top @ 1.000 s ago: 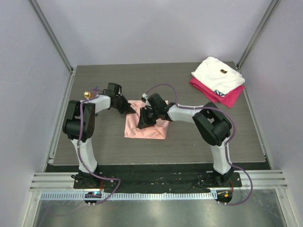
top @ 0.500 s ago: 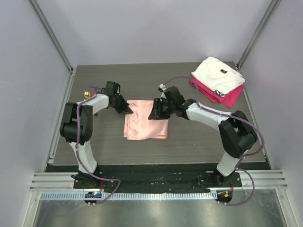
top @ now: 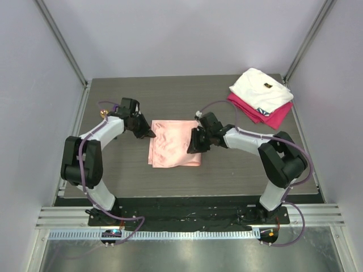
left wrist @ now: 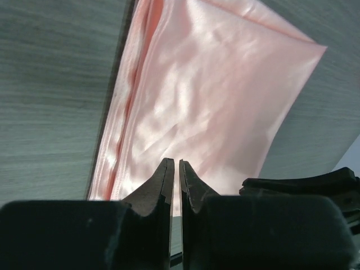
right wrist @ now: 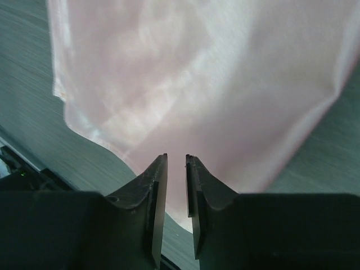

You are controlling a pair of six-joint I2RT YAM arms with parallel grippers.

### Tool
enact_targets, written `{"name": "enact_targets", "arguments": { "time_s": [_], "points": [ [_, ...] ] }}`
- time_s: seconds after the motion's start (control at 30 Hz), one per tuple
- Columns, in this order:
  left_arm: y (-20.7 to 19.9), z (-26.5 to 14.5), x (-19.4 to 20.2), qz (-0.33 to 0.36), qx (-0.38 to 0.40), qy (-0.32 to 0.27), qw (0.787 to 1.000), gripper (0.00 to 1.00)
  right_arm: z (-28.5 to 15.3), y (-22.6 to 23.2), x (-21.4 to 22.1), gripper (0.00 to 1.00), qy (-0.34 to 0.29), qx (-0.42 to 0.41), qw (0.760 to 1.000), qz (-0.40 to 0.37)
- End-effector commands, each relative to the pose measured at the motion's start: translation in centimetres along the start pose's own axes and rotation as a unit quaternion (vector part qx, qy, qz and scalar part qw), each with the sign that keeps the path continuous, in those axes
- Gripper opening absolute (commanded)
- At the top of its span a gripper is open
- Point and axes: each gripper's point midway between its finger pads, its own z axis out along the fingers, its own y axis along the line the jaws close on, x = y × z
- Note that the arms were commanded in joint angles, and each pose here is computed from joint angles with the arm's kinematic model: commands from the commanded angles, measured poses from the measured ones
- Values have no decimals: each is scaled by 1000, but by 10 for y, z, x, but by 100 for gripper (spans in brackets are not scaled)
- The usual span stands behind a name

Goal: Fold the napkin into a case and place the utensils inside
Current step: Move the square-folded napkin to the center of the board.

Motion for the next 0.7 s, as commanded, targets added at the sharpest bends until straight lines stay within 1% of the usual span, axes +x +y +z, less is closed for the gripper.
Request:
{"name": "enact_targets", "arguments": {
  "time_s": [0.0,0.03,0.1,0.13,0.2,0.23,0.3,0.33,0.4,0.43,0.5,0.53,0.57,0.6,0.67],
  "points": [
    [18,-6,20,2,-13,11,1000,11,-8,-9,14,27,-16,1,1000,13],
    [17,-10,19,4,-8,5,1000,12,-7,-17,24,25,-7,8,1000,18],
    [12,-23,19,12,1,-7,1000,13,-9,-32,30,24,-5,21,999,29],
    [10,-27,19,16,1,-9,1000,15,-10,-45,41,24,3,35,999,36],
    [7,-36,21,27,8,-9,1000,18,-18,-62,38,24,-10,50,998,37],
    [2,-42,19,33,15,-12,999,20,-21,-76,41,23,-11,75,997,32],
    [2,-46,24,37,14,0,999,21,-28,-94,34,23,-16,114,993,20],
    [1,-47,23,42,14,0,999,20,-37,-111,26,23,-20,168,986,-5],
    [0,-46,27,41,20,8,999,18,-51,-126,17,24,-22,225,974,-28],
    [0,-44,29,40,20,13,999,15,-59,-128,-2,24,-42,250,966,-47],
    [-3,-41,34,48,20,17,999,11,-71,-124,-15,26,-53,264,961,-58],
    [-4,-39,35,51,19,17,998,10,-76,-114,-30,29,-70,258,962,-65],
    [-7,-35,41,59,18,24,998,10,-79,-107,-35,31,-77,250,963,-68],
    [-8,-34,42,64,13,21,998,9,-85,-94,-46,35,-90,238,964,-72],
    [-10,-26,46,69,5,22,997,8,-83,-69,-46,38,-89,199,973,-75]
  ]
}}
